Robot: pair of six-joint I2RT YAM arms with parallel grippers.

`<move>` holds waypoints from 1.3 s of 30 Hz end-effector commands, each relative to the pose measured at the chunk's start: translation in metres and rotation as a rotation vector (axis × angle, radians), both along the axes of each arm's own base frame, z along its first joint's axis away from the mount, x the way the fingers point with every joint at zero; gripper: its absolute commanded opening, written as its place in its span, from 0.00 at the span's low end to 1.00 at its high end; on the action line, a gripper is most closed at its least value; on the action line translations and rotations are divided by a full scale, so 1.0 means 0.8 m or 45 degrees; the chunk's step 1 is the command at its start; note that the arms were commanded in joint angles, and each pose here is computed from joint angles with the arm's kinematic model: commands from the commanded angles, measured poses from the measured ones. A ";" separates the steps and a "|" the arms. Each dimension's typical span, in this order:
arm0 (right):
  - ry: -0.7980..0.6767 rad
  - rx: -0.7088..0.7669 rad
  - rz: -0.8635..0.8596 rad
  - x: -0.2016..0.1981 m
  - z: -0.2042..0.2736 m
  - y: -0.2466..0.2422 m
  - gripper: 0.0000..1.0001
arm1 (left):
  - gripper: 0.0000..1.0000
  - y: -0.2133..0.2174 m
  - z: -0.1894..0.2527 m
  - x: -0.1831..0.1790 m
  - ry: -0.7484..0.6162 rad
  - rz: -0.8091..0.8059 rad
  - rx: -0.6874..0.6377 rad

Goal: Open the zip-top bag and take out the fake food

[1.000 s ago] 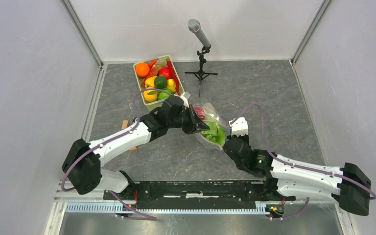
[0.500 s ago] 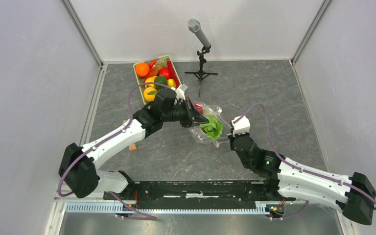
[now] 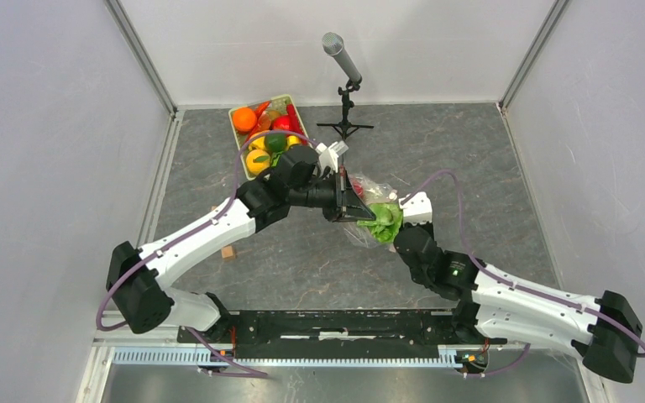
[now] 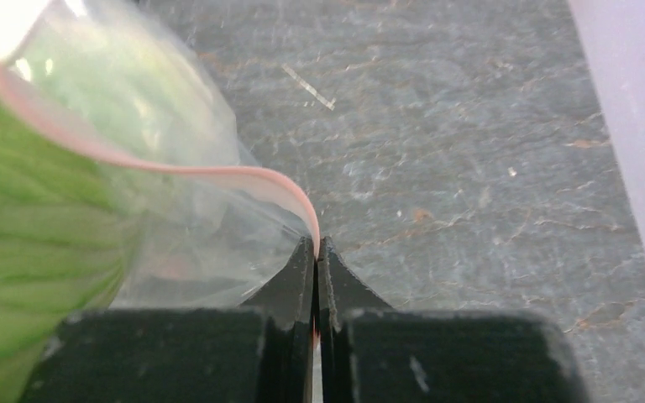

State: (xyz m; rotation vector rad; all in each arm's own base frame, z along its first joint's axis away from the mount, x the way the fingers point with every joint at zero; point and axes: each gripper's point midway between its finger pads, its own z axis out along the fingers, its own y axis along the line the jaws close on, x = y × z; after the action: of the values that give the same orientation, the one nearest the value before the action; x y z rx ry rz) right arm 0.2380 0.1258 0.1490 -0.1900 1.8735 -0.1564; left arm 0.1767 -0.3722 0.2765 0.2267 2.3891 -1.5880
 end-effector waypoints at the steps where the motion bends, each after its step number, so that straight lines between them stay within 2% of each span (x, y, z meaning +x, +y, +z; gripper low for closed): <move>1: -0.138 0.054 -0.103 0.006 0.078 -0.024 0.00 | 0.02 0.033 0.002 -0.019 -0.199 -0.096 0.177; 4: -0.204 0.161 0.050 0.005 0.108 -0.003 0.00 | 0.02 0.047 -0.044 -0.006 -0.181 -0.029 0.368; 7: -0.225 0.249 0.240 0.001 0.111 0.030 0.00 | 0.02 0.034 -0.056 -0.006 -0.204 -0.056 0.417; 9: -0.205 0.245 0.260 0.001 0.101 0.035 0.00 | 0.02 0.022 -0.046 -0.010 -0.224 -0.092 0.397; 11: -0.168 0.193 0.204 0.003 0.080 0.029 0.00 | 0.02 0.011 -0.024 -0.015 -0.261 -0.130 0.323; 14: -0.117 0.089 0.109 0.006 0.042 0.013 0.00 | 0.02 -0.005 0.027 -0.028 -0.301 -0.186 0.109; 18: -0.054 0.000 0.028 0.005 0.003 -0.004 0.00 | 0.02 -0.016 0.086 -0.057 -0.273 -0.306 -0.150; 23: 0.004 -0.130 -0.096 0.005 -0.020 -0.034 0.00 | 0.02 -0.002 0.116 -0.070 -0.319 -0.311 -0.229; 29: -0.012 -0.199 -0.233 0.006 -0.005 -0.068 0.00 | 0.02 0.021 0.104 -0.069 -0.338 -0.295 -0.161; 33: -0.045 -0.251 -0.312 0.005 0.018 -0.092 0.00 | 0.02 0.047 0.099 -0.069 -0.419 -0.281 -0.097; 35: -0.060 -0.266 -0.328 0.004 0.027 -0.099 0.00 | 0.02 0.065 0.087 -0.059 -0.483 -0.223 0.006; 39: -0.086 -0.134 -0.193 0.008 0.048 -0.077 0.00 | 0.02 0.107 0.008 -0.005 -0.567 0.001 0.429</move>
State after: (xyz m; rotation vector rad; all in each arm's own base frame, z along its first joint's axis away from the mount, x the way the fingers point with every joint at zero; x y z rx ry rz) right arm 0.2509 0.0972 0.1861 -0.0630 1.7907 -0.1960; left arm 0.1616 -0.3306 0.2901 0.5222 2.3175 -1.2873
